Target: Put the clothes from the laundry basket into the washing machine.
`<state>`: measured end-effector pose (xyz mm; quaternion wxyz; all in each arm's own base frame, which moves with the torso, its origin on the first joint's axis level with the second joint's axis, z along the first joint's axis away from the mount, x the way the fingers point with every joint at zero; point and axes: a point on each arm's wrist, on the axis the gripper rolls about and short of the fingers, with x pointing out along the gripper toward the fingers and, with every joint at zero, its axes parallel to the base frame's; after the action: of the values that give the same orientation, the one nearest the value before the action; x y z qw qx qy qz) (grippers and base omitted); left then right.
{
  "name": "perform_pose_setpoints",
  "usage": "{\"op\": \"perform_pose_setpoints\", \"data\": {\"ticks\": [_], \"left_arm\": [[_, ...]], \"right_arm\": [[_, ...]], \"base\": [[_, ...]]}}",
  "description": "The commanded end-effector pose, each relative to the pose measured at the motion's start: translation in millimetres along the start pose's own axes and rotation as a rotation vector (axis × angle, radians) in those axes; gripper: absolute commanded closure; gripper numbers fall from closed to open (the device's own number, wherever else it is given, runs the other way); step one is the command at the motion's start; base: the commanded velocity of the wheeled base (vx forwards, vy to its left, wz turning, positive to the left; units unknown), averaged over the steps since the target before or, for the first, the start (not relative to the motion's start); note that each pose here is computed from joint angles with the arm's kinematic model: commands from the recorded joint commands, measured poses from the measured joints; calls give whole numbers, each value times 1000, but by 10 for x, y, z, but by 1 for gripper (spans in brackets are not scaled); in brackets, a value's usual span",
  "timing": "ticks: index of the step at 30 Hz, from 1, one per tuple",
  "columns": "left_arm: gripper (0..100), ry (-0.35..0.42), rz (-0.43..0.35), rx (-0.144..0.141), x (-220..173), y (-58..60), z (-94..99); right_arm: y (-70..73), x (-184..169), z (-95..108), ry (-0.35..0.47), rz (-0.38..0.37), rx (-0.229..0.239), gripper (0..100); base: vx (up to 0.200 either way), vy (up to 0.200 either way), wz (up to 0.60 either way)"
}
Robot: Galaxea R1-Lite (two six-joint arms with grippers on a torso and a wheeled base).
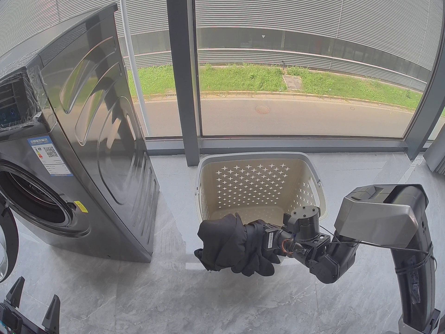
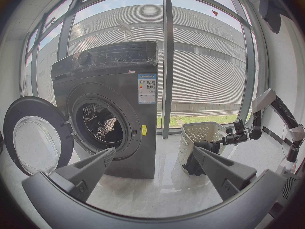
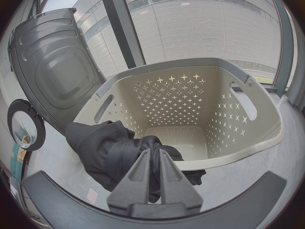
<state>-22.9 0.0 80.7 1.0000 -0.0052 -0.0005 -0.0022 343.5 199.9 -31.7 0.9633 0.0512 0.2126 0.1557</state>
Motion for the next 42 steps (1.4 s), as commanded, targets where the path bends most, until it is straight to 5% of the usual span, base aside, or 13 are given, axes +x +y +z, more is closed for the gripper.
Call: {"op": "perform_pose_setpoints", "data": {"ticks": [1,14,23,25,26,31,42], "left_arm": [[0,1,0,0,1,0,-52],[0,1,3,-2,1,1,-52],[0,1,3,-2,1,1,-52],[0,1,3,-2,1,1,-52],[0,1,3,-2,1,1,-52],[0,1,3,-3,1,1,-52],[0,1,3,-5,1,1,-52]], "right_arm": [[84,-103,241,-65,25,8,100],[169,-642,844,-204,71,43,100],[-40,-377,292,-34,25,3,100],[-43,-291,126,-14,57,-37,100],[-43,-291,126,-14,57,-37,0],[32,-201,-121,29,88,-64,0],[65,-63,-121,-5,97,-89,0]], "base": [[0,0,0],[0,0,0],[0,0,0],[0,0,0],[0,0,0],[0,0,0],[0,0,0]]}}
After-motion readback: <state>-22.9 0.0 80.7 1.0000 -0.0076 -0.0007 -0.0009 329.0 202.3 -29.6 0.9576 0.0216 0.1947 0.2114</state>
